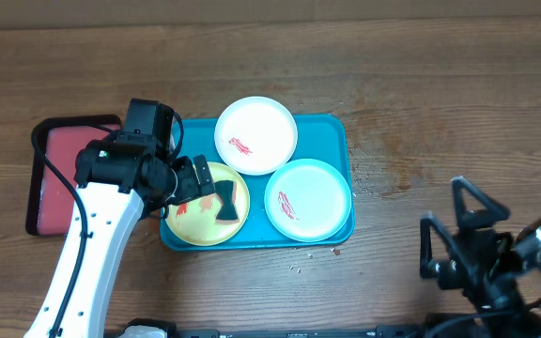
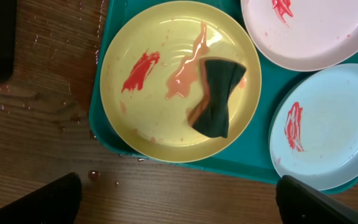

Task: Clean dirty plates on tray and stack at the side
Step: 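Reach the right gripper over and grasp the yellow plate's rim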

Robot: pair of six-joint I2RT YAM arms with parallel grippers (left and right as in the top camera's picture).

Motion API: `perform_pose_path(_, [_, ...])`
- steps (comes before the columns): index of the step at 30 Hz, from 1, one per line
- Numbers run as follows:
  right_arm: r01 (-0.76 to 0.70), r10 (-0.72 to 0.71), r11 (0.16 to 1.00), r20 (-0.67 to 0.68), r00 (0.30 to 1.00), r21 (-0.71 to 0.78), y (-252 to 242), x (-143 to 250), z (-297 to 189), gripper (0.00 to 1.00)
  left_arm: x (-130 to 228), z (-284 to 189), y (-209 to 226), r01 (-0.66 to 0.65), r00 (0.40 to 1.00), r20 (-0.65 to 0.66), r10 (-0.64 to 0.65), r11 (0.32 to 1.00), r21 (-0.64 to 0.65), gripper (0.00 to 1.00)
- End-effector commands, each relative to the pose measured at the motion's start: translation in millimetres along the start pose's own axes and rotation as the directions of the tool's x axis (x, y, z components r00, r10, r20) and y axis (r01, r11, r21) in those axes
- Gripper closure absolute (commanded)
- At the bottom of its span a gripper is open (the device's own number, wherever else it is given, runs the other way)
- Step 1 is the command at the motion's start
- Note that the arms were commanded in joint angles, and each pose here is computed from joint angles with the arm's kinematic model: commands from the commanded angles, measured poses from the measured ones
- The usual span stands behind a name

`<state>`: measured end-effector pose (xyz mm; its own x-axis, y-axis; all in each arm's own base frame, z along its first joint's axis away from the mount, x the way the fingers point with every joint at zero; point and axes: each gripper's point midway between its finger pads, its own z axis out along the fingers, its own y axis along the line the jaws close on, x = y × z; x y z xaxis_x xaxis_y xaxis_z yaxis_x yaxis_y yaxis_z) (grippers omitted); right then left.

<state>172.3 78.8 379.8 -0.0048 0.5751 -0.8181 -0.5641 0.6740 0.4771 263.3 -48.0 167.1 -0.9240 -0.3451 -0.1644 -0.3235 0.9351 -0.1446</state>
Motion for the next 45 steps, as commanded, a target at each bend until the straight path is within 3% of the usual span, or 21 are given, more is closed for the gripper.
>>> perform_pose_path(1, [0.240,-0.210,0.962,-0.211,0.955,0.128,2,-22,14,0.00,0,1,-1,0.012,1.000,-0.006,-0.012,1.000,0.005,0.00])
perform_pose_path(5, [0.177,-0.056,0.965,-0.508,0.860,0.194,-13,-6,35,0.00,-2,1,-2,0.033,0.999,0.000,-0.033,0.999,0.009,0.00])
perform_pose_path(8, [-0.033,0.152,0.980,-0.625,0.766,0.197,-9,11,56,0.00,-3,1,-3,0.050,0.999,0.003,-0.050,0.999,0.014,0.00])
perform_pose_path(10, [-0.143,0.218,0.976,-0.671,0.709,0.166,-8,22,70,0.00,-3,1,-4,0.049,0.999,0.005,-0.049,0.999,0.019,0.00])
perform_pose_path(14, [-0.291,0.194,0.957,-0.793,0.578,0.022,-5,57,90,0.00,-1,1,-6,0.049,0.999,-0.007,-0.049,0.998,0.030,0.00])
perform_pose_path(15, [-0.313,0.195,0.950,-0.816,0.544,0.018,-4,68,93,0.06,-1,1,-6,0.049,0.999,-0.008,-0.049,0.998,0.030,0.00])
perform_pose_path(17, [-0.314,0.208,0.948,-0.854,0.477,0.055,-9,93,100,0.42,-1,1,-6,0.049,0.999,-0.007,-0.049,0.998,0.030,0.00])
perform_pose_path(18, [-0.280,0.237,0.953,-0.868,0.436,0.119,-17,112,106,0.54,-2,1,-6,0.049,0.999,-0.005,-0.049,0.998,0.030,0.00])
perform_pose_path(19, [-0.235,0.277,0.953,-0.873,0.402,0.194,-28,129,109,0.56,-2,1,-6,0.049,0.999,-0.003,-0.049,0.998,0.032,0.00])
perform_pose_path(21, [-0.088,0.367,0.929,-0.870,0.328,0.359,-52,173,111,0.46,-3,1,-7,0.049,0.999,0.002,-0.049,0.998,0.035,0.00])
perform_pose_path(23, [-0.023,0.370,0.926,-0.891,0.263,0.378,-54,208,112,0.38,-4,1,-7,0.048,0.999,0.002,-0.049,0.998,0.036,0.00])
perform_pose_path(26, [-0.027,0.363,0.931,-0.912,0.191,0.365,-43,251,120,0.37,-4,1,-7,0.048,0.999,0.003,-0.048,0.998,0.035,0.00])
perform_pose_path(29, [0.016,0.321,0.945,-0.933,0.161,0.328,-42,291,127,0.48,-4,1,-7,0.048,0.999,0.003,-0.048,0.998,0.036,0.00])
perform_pose_path(32, [0.039,0.337,0.938,-0.933,0.127,0.344,-44,330,130,0.49,-4,1,-7,0.048,0.999,0.003,-0.049,0.998,0.036,0.00])
perform_pose_path(33, [0.038,0.356,0.931,-0.927,0.115,0.362,-46,344,131,0.54,-4,1,-7,0.048,0.999,0.003,-0.049,0.998,0.036,0.00])
perform_pose_path(39, [0.047,0.358,0.931,-0.930,0.083,0.363,-52,373,129,0.64,-4,1,-7,0.048,0.999,0.006,-0.049,0.998,0.033,0.00])
perform_pose_path(45, [0.042,0.324,0.944,-0.944,0.065,0.327,-44,394,126,0.64,-4,1,-7,0.049,0.999,0.004,-0.049,0.998,0.033,0.00])
